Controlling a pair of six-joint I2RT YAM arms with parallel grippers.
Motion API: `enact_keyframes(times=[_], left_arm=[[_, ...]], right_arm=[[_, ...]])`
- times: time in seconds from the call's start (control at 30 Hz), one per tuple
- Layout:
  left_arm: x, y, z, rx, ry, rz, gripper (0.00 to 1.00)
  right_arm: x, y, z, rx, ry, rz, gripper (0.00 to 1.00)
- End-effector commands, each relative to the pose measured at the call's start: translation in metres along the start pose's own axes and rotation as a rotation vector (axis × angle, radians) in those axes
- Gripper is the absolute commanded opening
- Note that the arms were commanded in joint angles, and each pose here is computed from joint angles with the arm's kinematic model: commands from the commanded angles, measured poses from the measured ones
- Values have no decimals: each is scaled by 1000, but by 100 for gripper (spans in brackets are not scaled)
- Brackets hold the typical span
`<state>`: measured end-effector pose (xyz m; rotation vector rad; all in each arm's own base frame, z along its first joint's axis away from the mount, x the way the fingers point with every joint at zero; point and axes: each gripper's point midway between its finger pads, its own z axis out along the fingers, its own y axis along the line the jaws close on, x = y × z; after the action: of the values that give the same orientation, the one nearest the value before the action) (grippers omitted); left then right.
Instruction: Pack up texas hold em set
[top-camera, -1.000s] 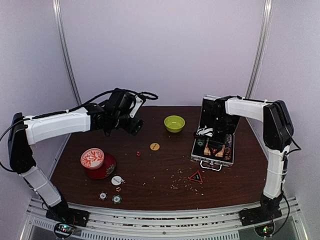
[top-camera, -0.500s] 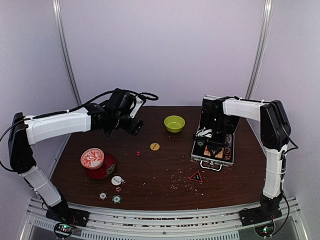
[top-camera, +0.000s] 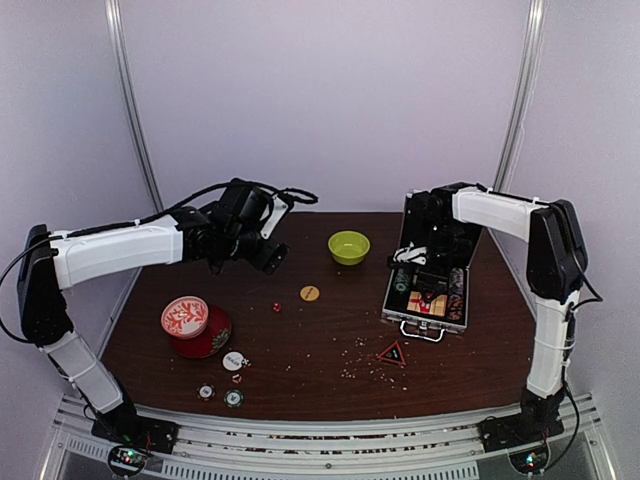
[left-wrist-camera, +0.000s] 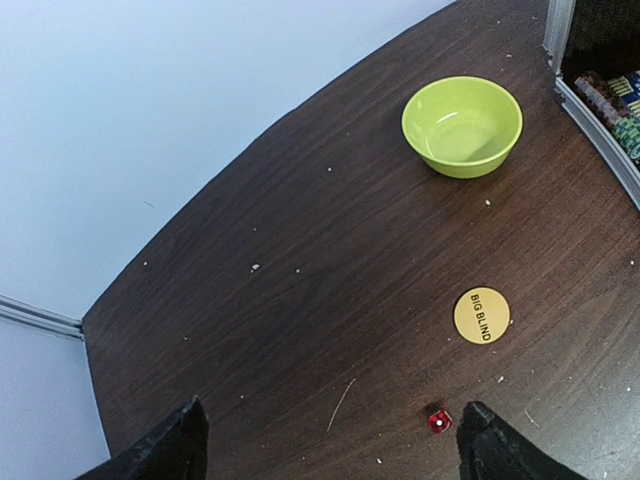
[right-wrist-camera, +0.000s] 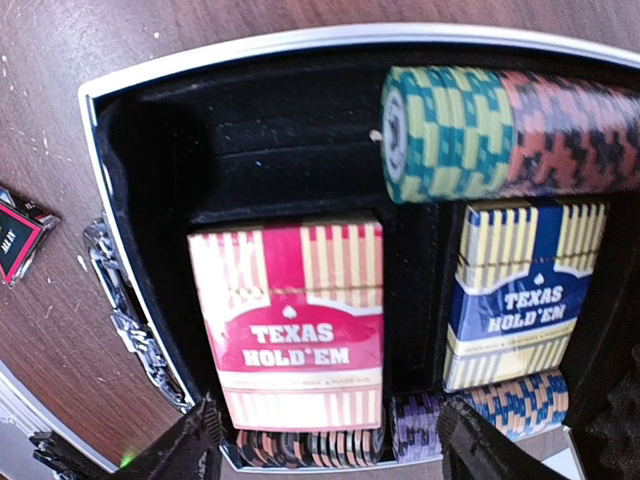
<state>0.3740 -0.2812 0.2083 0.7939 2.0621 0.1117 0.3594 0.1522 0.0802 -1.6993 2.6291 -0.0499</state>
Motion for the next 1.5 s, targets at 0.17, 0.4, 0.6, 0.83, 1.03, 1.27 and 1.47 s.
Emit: enact_keyframes(times=[0.17, 0.4, 0.6, 0.83, 1.03, 1.27, 1.47], left_arm=[[-14, 0, -6, 13, -37, -6, 88], [-14, -2, -6, 23, -37, -7, 88], [-14, -2, -6, 24, -36, -8, 88], [-12, -2, -4, 23, -31, -5, 88], [-12, -2, -3, 17, -28, -5, 88], [-11, -2, -2, 15, -25, -2, 88], [-10, -2, -1, 14, -21, 0, 88]], right_arm=[[30, -10, -14, 68, 45, 32, 70], [44, -9, -5, 79, 95, 25, 67], [48, -24, 16, 165, 137, 28, 63], [37, -24, 35, 160, 133, 18, 61], [33, -18, 35, 148, 130, 5, 61], [24, -14, -5, 169, 54, 23, 62], [-6, 31, -25, 135, -47, -71, 62]])
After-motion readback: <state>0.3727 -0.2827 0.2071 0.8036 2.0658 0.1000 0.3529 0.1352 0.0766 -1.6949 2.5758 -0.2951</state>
